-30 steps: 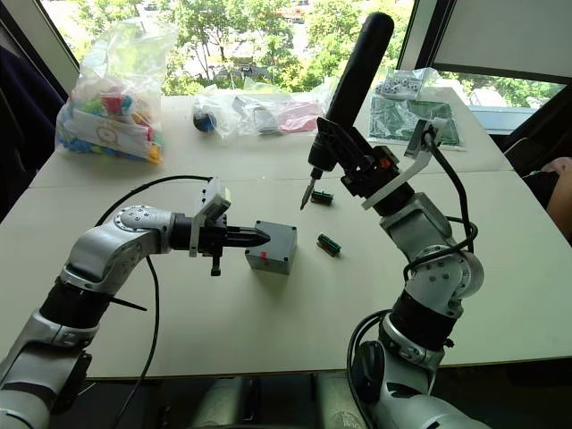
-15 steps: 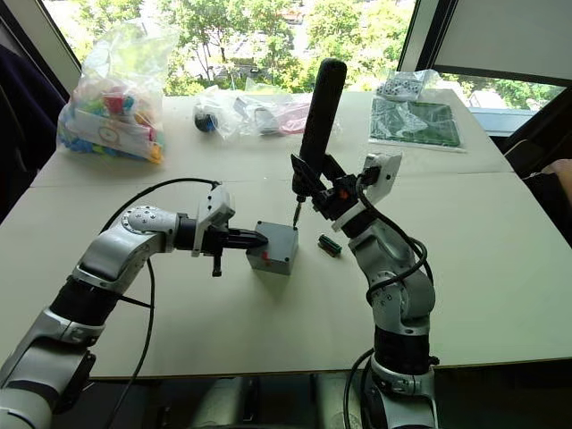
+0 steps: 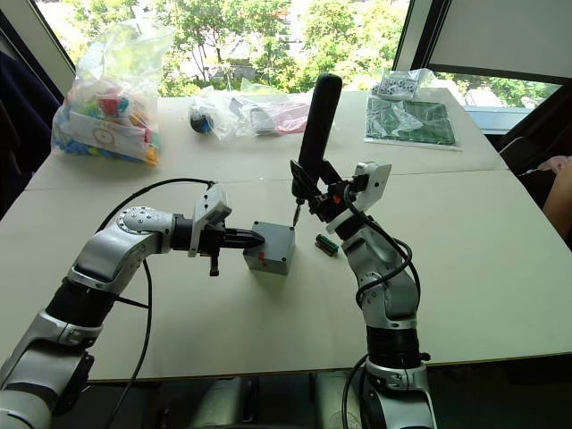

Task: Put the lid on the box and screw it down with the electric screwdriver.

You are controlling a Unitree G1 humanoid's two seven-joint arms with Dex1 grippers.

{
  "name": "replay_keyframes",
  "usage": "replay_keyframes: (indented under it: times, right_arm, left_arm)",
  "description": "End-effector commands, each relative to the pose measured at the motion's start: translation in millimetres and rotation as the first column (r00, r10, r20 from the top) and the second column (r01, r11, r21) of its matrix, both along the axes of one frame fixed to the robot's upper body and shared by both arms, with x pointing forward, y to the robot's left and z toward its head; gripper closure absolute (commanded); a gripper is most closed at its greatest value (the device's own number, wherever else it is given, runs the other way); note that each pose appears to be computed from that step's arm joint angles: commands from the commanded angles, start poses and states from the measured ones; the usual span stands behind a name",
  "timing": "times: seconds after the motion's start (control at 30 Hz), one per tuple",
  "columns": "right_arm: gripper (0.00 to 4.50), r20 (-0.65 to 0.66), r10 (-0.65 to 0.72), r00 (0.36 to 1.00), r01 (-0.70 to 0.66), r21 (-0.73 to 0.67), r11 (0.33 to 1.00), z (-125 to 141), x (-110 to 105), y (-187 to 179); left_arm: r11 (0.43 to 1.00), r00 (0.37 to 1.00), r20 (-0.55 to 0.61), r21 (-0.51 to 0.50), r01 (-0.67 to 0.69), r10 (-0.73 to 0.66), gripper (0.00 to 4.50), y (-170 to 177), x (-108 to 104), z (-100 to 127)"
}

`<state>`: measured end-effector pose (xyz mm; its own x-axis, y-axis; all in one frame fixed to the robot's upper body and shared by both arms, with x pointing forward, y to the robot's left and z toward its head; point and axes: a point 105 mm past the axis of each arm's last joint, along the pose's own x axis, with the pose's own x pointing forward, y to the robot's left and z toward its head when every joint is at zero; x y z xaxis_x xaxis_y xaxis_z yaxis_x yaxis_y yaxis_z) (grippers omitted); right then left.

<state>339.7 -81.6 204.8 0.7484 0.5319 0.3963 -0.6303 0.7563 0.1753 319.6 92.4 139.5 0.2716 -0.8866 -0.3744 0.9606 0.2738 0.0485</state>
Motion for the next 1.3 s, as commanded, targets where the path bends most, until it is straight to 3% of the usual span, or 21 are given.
replay_keyframes:
  times: [0.03,0.57,0.77,0.97,1.3]
  right_arm:
    - [2.56,0.089,0.027,0.996,-0.029,0.021,0.999,20,-11,5]
    - [2.56,0.098,0.001,0.995,0.005,-0.066,0.998,3,-2,9]
    - [2.56,0.104,0.010,0.995,-0.004,-0.057,0.998,1,-2,20]
    - [2.56,0.127,-0.066,0.990,0.073,-0.049,0.996,6,7,10]
    - [2.56,0.118,-0.079,0.990,0.082,-0.026,0.996,7,7,5]
  left_arm:
    - [0.999,1.000,-0.005,0.017,-0.030,0.030,4.50,3,1,-4]
    - [0.999,0.999,-0.003,0.022,-0.032,0.032,4.50,3,0,-6]
    - [0.999,0.999,-0.003,0.017,-0.035,0.035,4.50,2,1,-6]
    - [0.999,0.999,-0.005,0.017,-0.039,0.039,4.50,4,0,-8]
    - [0.999,1.000,-0.006,0.022,-0.029,0.029,4.50,1,-2,-13]
